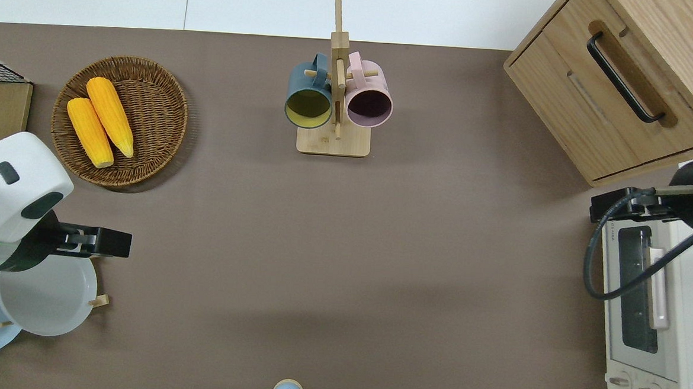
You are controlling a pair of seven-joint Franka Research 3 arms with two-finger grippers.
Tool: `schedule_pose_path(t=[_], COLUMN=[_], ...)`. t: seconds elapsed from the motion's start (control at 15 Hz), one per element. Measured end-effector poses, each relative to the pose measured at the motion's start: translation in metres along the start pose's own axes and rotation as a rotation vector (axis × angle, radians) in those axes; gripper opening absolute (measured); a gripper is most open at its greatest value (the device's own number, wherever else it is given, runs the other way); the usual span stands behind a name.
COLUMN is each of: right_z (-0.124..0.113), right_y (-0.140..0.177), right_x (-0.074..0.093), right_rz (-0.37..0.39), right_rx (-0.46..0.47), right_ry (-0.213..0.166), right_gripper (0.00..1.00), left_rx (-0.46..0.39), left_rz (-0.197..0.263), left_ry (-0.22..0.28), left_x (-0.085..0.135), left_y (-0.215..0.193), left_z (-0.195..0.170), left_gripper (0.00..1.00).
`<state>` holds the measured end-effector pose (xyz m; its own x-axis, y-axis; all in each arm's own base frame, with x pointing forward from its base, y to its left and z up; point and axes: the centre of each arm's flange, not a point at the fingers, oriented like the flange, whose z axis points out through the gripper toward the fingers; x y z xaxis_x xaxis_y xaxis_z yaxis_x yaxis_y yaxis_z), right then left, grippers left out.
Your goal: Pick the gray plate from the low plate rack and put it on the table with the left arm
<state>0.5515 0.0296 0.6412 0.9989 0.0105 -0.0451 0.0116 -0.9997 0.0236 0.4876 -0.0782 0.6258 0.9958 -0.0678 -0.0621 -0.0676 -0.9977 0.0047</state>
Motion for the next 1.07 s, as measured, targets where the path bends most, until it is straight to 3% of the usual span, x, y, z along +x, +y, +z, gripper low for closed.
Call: schedule_pose_path(t=[0.53, 0.8, 1.07], right_z=[0.0, 0.0, 0.0], right_y=[0.0, 0.0, 0.0], right_x=[0.0, 0.0, 0.0], right_rz=[0.0, 0.0, 0.0], right_rx=[0.0, 0.0, 0.0], right_ry=[0.0, 0.0, 0.0], right_gripper=[0.99, 0.99, 0.99], left_rx=[0.001, 0.005, 0.015], left_rz=[-0.01, -0.011, 0.027], left_ry=[-0.005, -0.006, -0.014], left_x=[0.002, 0.003, 0.0], left_y=[-0.006, -0.042, -0.099], left_z=[0.002, 0.002, 0.004], left_gripper=[1.0, 1.0, 1.0])
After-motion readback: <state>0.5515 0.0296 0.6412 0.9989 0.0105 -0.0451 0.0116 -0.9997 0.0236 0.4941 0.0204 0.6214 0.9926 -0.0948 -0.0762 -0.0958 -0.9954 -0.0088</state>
